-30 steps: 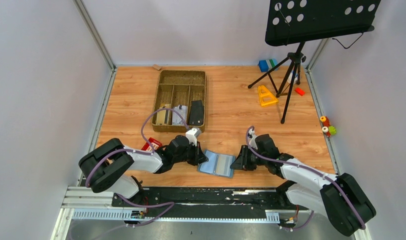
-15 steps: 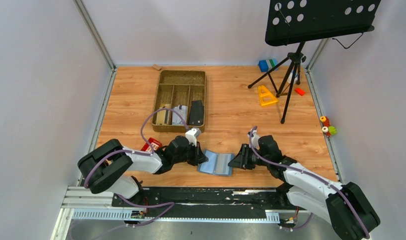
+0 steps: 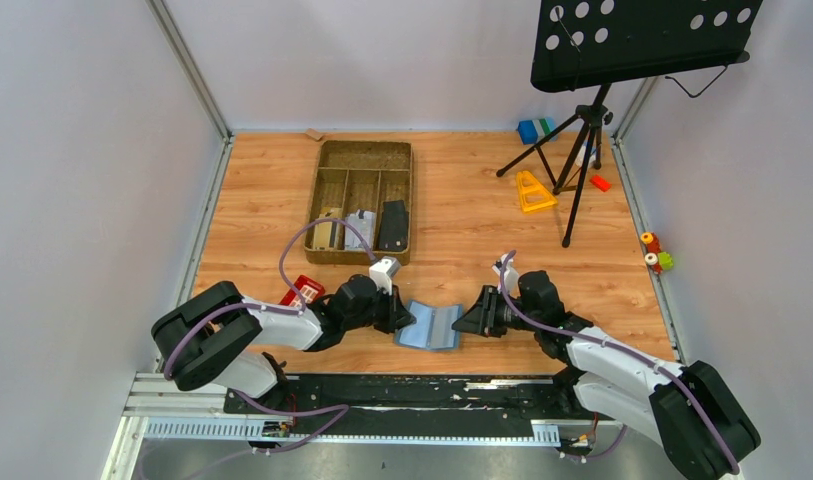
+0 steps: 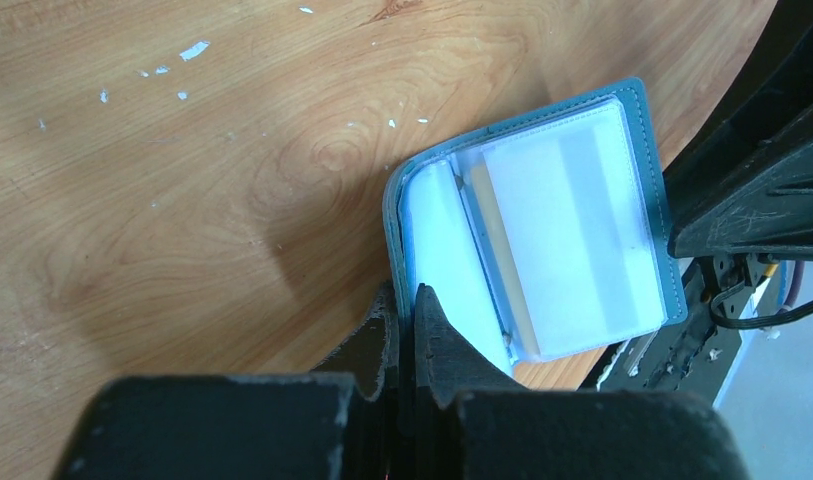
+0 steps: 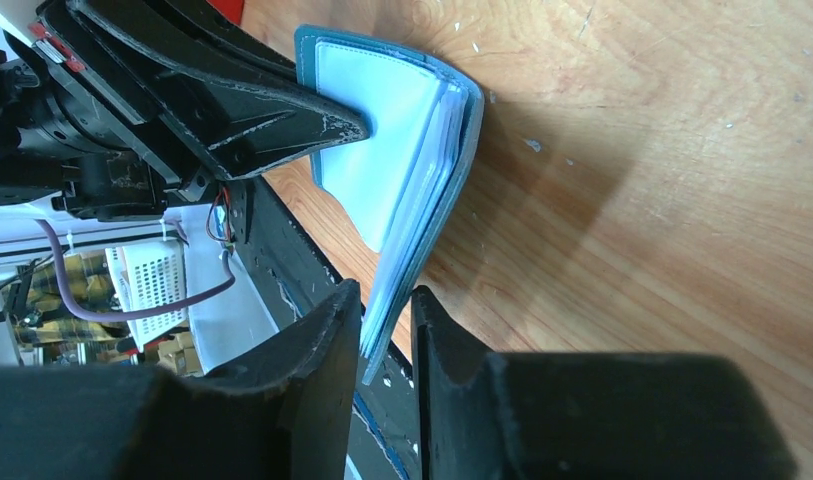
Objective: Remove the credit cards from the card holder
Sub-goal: Remove the credit card from the card holder.
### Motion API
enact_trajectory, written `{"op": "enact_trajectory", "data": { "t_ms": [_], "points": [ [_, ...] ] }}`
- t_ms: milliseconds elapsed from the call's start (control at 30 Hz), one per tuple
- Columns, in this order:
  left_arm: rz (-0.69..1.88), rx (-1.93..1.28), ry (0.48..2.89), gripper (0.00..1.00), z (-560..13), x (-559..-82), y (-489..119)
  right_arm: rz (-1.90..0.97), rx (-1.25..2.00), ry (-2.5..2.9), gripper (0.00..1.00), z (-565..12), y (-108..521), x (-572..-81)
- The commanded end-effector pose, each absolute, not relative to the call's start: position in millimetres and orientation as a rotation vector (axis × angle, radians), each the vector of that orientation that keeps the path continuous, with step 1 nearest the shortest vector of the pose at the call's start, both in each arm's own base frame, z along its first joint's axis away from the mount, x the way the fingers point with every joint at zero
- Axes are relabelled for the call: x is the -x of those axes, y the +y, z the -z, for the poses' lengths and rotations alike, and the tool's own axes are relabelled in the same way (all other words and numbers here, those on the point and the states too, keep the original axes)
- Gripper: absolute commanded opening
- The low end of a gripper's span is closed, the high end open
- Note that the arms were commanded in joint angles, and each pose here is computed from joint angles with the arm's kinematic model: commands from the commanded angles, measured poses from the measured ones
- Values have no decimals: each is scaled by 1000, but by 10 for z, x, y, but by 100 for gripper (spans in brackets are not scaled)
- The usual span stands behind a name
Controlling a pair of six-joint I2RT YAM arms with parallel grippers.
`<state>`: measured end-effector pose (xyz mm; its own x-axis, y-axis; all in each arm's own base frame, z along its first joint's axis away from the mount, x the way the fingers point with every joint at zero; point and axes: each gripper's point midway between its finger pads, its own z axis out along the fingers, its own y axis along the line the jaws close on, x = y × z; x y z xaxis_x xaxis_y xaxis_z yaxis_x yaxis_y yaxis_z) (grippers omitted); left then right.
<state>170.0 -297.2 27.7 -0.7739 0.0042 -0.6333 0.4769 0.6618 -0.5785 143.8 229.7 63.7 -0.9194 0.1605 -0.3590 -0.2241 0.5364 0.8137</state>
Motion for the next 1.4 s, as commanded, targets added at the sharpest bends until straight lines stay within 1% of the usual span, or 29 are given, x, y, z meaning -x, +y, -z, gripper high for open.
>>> {"op": "enact_trajectory", "data": {
  "t_ms": [0,200,433,533,733,1033,1133,1200,1367],
  "points": [
    [1036,-376,2254,0,-297,-1682,-3009,-1374,74,2354,24,-696,2332,-1438],
    [1038,-379,2254,0,-306,-1673,-3021,-1349,73,2371,19,-668,2321,-1453],
    [1030,-384,2252,0,-319,-1670,-3016,-1314,95,2410,11,-613,2308,-1453],
    [1027,-384,2257,0,-307,-1663,-3016,-1307,102,2411,9,-610,2306,-1457],
    [1036,-394,2258,0,-310,-1647,-3063,-1350,132,2378,7,-689,2373,-1457],
    [1050,-428,2258,0,-312,-1610,-3177,-1357,149,2400,6,-653,2452,-1442],
    [1062,-440,2251,0,-320,-1592,-3215,-1368,153,2396,1,-673,2481,-1430],
    [1065,-447,2248,0,-318,-1583,-3231,-1367,152,2396,0,-683,2488,-1429],
    [1064,-453,2253,4,-297,-1574,-3238,-1332,137,2385,0,-714,2457,-1466]
  ]
}}
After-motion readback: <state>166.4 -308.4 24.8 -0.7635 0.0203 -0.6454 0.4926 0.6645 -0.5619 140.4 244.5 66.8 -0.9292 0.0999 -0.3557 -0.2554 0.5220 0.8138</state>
